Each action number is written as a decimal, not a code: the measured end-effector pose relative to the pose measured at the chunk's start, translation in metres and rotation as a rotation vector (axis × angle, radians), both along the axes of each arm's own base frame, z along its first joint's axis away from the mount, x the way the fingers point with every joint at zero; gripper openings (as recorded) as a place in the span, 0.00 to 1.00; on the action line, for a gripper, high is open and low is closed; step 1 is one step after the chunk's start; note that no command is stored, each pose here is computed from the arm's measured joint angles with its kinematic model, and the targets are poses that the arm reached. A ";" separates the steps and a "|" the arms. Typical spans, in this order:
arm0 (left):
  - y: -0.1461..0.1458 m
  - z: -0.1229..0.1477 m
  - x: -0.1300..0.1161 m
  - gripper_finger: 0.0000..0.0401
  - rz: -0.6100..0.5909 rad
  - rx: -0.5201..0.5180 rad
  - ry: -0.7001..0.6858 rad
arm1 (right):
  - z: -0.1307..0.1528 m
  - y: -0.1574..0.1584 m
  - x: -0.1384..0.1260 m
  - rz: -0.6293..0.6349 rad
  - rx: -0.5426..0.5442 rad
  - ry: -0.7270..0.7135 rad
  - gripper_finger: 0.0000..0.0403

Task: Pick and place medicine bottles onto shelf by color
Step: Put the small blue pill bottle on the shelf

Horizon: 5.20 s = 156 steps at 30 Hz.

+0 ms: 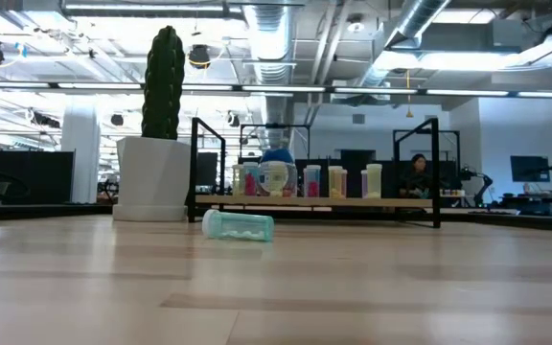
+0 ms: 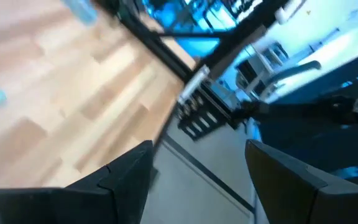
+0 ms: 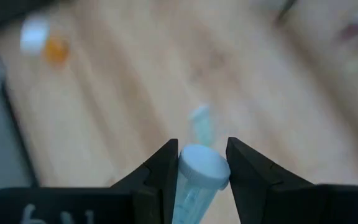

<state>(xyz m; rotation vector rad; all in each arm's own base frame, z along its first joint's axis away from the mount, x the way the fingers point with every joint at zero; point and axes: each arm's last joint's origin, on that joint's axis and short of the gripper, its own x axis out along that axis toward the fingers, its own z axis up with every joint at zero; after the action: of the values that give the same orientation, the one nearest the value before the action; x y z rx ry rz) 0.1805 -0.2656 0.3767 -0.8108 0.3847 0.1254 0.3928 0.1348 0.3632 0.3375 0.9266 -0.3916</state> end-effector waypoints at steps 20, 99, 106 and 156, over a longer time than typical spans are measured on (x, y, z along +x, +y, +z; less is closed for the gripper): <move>0.086 0.021 0.112 0.60 0.194 0.660 -0.111 | 0.117 -0.010 -0.068 0.237 -0.341 -0.460 0.34; 0.223 0.062 0.169 0.21 0.120 0.933 -0.415 | 0.174 -0.081 -0.119 0.211 -0.511 -0.585 0.36; 0.223 0.058 0.168 0.21 0.089 0.901 -0.379 | 0.169 -0.083 -0.140 0.168 -0.365 -0.522 0.51; 0.213 0.022 0.166 0.21 -0.341 0.680 -0.163 | 0.125 -0.073 -0.110 0.474 -0.084 -0.231 0.68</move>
<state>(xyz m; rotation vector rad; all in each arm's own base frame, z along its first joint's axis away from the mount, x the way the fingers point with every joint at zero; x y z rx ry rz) 0.3460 -0.0521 0.3983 -0.0771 0.2923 -0.1264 0.2827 0.0620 0.4877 0.0759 0.7317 0.0450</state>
